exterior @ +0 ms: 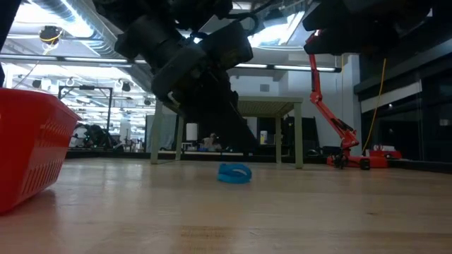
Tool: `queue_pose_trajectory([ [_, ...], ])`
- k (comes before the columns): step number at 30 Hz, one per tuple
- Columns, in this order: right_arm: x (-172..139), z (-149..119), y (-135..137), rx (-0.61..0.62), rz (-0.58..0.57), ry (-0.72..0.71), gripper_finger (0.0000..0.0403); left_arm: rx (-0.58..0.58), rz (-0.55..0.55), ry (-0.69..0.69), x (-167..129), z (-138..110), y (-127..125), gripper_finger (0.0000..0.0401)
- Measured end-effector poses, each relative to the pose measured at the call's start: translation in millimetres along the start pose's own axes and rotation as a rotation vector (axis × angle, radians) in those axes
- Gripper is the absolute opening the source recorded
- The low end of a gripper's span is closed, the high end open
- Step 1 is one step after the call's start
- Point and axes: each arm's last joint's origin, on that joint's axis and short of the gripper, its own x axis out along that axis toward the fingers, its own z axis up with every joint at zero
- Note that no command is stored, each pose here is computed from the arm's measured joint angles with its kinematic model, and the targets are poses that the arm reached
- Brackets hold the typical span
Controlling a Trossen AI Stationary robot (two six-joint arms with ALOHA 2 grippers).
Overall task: Pick & Place Office Desk Supplies
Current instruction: Put the blue rubber band into the red bin
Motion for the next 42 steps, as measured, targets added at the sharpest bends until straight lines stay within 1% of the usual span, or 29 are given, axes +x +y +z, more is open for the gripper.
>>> queue_pose_trajectory([
  [3, 0.0, -0.2, 0.2, 0.000, 0.008, 0.006, 0.0225, -0.042, -0.060, 0.013, -0.1, -1.1, -1.7, 0.0110],
  [5, 0.0, -0.2, 0.3, -0.001, 0.009, 0.007, 0.0225, -0.077, -0.077, 0.034, -0.2, -3.0, -2.7, 0.0112],
  [10, 0.0, 0.1, 0.4, -0.001, 0.010, 0.005, 0.0225, -0.065, -0.058, 0.098, 0.0, -9.7, -7.6, 0.0114],
  [16, 0.0, 0.3, 0.8, 0.000, 0.015, 0.004, 0.0225, -0.058, -0.022, 0.086, 1.2, -9.3, -5.2, 0.0115],
  [22, 0.0, 0.6, 1.0, 0.002, 0.016, 0.003, 0.0225, -0.065, -0.069, 0.091, 1.2, -9.6, -4.6, 0.0105],
  [33, 0.0, 0.6, 1.0, 0.002, 0.017, 0.004, 0.0225, -0.079, -0.072, 0.100, 1.2, -10.4, -5.0, 0.0106],
  [42, 0.0, 0.5, 1.1, 0.002, 0.020, 0.006, 0.0225, -0.079, -0.071, 0.104, 3.1, -11.9, -5.1, 0.0098],
])
